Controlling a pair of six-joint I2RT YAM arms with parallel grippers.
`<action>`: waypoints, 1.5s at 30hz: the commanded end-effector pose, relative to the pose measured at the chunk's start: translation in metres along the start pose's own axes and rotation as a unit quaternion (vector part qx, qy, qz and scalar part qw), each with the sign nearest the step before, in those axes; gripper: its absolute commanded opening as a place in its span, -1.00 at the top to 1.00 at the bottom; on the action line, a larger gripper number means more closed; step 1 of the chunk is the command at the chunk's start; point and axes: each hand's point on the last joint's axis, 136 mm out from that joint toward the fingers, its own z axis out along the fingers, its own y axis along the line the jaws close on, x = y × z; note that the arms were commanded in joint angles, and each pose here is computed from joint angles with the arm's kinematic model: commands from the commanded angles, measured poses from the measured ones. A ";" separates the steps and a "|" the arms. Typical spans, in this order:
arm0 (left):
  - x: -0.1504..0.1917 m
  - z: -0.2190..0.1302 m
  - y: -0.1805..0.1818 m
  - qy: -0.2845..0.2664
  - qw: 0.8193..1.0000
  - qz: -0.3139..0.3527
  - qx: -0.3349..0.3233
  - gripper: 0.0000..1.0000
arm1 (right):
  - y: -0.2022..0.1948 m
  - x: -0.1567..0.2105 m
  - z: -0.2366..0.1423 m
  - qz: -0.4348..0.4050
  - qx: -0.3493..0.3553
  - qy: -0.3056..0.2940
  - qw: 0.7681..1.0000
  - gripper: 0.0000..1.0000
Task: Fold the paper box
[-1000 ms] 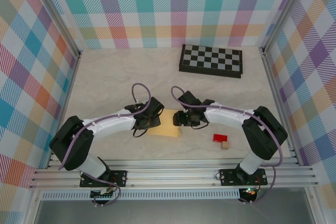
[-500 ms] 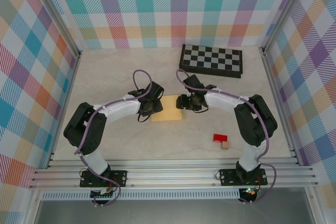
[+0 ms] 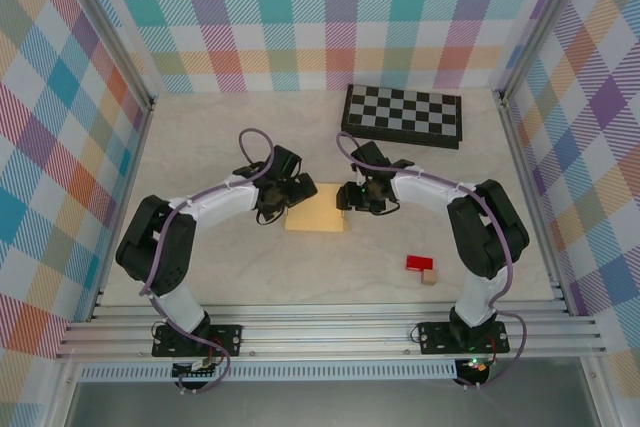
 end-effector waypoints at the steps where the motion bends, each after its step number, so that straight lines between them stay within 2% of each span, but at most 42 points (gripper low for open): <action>1: 0.001 -0.014 -0.032 0.018 0.997 -0.040 0.064 -1.00 | 0.006 -0.001 -0.006 -0.009 -0.011 0.002 1.000 -0.14; 5: 0.019 -0.009 -0.031 0.029 0.995 -0.071 0.062 -1.00 | 0.007 -0.002 -0.008 -0.013 -0.013 0.000 1.000 -0.14; 9: 0.022 -0.006 -0.020 0.024 0.998 -0.058 0.020 -1.00 | 0.009 -0.002 -0.006 -0.012 -0.016 0.002 1.000 -0.13; 18: 0.044 -0.001 0.000 0.063 0.993 -0.099 -0.024 -1.00 | 0.004 0.004 -0.002 -0.006 -0.013 0.010 1.000 -0.13; 27: 0.059 0.004 -0.010 0.091 0.986 -0.136 -0.025 -1.00 | 0.002 0.012 0.003 0.004 -0.019 0.017 1.000 -0.11; 33: 0.063 0.009 -0.008 0.097 0.985 -0.130 -0.056 -1.00 | 0.000 0.015 0.003 0.004 -0.018 0.017 1.000 -0.10; 39: 0.054 0.008 0.017 0.063 0.987 -0.096 -0.114 -0.99 | -0.003 0.015 0.001 -0.004 -0.011 0.016 1.000 -0.11; 45: 0.059 0.015 0.021 0.072 0.985 -0.101 -0.116 -0.99 | -0.003 0.012 -0.005 -0.012 -0.005 0.009 1.000 -0.11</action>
